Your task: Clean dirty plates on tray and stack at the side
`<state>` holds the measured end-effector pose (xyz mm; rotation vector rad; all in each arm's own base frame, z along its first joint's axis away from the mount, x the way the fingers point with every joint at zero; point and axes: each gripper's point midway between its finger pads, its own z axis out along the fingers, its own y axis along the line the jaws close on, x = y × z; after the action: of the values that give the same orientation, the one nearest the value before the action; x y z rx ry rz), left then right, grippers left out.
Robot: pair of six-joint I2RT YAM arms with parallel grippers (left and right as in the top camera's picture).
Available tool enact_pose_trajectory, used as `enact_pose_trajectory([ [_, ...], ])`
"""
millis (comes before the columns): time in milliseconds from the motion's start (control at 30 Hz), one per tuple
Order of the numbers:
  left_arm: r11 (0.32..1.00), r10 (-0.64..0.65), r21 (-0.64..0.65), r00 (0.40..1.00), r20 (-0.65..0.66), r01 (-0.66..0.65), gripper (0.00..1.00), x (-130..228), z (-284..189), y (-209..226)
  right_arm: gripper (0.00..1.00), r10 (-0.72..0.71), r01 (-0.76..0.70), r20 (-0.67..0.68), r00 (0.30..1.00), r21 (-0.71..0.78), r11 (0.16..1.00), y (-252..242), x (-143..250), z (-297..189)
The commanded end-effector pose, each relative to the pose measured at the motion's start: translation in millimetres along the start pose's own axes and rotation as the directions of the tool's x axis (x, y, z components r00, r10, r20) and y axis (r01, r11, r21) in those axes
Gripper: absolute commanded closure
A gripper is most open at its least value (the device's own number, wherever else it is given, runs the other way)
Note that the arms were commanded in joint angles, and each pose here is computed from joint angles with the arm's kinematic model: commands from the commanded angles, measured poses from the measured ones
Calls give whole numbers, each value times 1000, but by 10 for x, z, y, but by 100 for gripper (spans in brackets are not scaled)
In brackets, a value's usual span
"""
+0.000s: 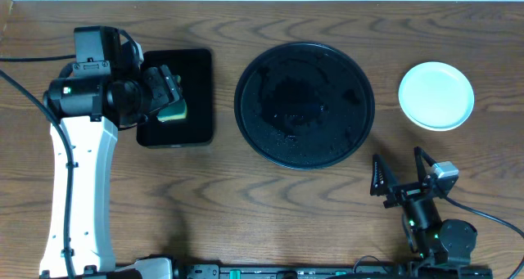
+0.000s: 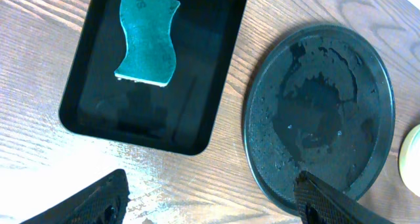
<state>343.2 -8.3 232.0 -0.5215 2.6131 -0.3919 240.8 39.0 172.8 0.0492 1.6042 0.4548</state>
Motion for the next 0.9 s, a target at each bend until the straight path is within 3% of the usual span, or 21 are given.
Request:
enact_pose_trajectory([
  [0,1000,-9,0,1000,2,9,19,-16,-6,4,1,-22,20,31,999,80,997,-149,-47,-10],
  [100,1000,-8,0,1000,2,8,19,-16,-6,4,1,-15,14,5,1000,164,986,-306,32,-27],
  [367,1000,-9,0,1000,2,9,19,-16,-6,4,1,-289,292,-42,956,166,942,-317,31,-29],
  [567,1000,-9,0,1000,2,9,19,-16,-6,4,1,-287,291,-46,957,207,934,-388,18,-44],
  [733,1000,-8,0,1000,2,8,19,-16,-6,4,1,-196,194,-25,980,325,926,-583,-17,-99],
  [867,1000,-9,0,1000,2,9,19,-16,-6,4,1,-236,236,-39,971,326,916,-587,-17,-101],
])
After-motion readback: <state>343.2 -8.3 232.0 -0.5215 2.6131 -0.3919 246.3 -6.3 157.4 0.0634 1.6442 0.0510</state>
